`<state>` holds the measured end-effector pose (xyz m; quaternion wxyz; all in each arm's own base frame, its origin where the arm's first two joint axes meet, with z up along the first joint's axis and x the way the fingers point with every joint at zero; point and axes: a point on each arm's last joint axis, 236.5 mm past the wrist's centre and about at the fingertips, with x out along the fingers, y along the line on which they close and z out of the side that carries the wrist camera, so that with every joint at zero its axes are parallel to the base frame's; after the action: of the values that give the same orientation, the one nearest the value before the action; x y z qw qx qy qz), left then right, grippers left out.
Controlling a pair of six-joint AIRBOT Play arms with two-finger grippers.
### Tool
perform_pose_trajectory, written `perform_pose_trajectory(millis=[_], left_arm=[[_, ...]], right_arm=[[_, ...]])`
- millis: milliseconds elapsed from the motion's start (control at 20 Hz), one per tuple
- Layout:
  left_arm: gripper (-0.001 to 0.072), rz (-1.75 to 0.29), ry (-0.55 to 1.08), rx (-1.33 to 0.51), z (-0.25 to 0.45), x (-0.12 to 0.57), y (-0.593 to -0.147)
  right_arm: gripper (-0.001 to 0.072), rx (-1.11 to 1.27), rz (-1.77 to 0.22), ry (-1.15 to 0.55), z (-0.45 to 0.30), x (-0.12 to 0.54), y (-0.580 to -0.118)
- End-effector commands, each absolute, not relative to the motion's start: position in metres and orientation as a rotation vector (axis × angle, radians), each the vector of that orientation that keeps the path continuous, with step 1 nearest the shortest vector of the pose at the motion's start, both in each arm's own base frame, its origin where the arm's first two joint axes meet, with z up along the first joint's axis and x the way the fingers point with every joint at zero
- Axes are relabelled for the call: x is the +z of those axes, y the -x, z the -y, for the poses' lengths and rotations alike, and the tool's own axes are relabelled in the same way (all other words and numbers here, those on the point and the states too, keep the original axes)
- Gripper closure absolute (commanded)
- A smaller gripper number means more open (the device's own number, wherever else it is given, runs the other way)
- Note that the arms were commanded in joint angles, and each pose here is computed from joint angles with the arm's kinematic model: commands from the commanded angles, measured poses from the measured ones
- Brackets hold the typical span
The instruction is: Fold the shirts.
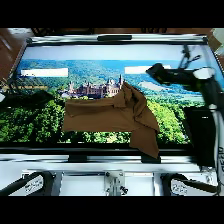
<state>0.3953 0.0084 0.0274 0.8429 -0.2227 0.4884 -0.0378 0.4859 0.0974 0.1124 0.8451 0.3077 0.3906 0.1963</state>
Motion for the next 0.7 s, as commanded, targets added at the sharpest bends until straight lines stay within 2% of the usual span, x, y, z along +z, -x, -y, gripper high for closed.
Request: perform_pose_trajectory(millis=[0, 100, 200, 350, 650], left_arm=[[0.0115, -1.243, 0.44, 0.021, -0.051, 0.001, -0.348], [0.0112, -1.398, 0.514, 0.0, -0.043, -0.029, -0.319], [0.0101, -1.495, 0.599, -0.063, -0.02, -0.055, -0.304], [0.0098, -1.519, 0.689, -0.178, 0.014, -0.07, -0.308], [0.0099, -1.614, 0.668, -0.247, 0.048, -0.095, -0.304]], right_arm=[[0.021, 0.231, -1.112, -0.495, -0.013, 0.082, -0.409], [0.021, 0.129, -1.365, -0.403, 0.023, 0.05, -0.349], [0.021, 0.113, -1.516, -0.425, 0.029, 0.032, -0.311], [0.021, 0.172, -1.531, -0.525, 0.009, 0.023, -0.306], [0.021, 0.19, -1.477, -0.575, 0.0, 0.022, -0.318]])
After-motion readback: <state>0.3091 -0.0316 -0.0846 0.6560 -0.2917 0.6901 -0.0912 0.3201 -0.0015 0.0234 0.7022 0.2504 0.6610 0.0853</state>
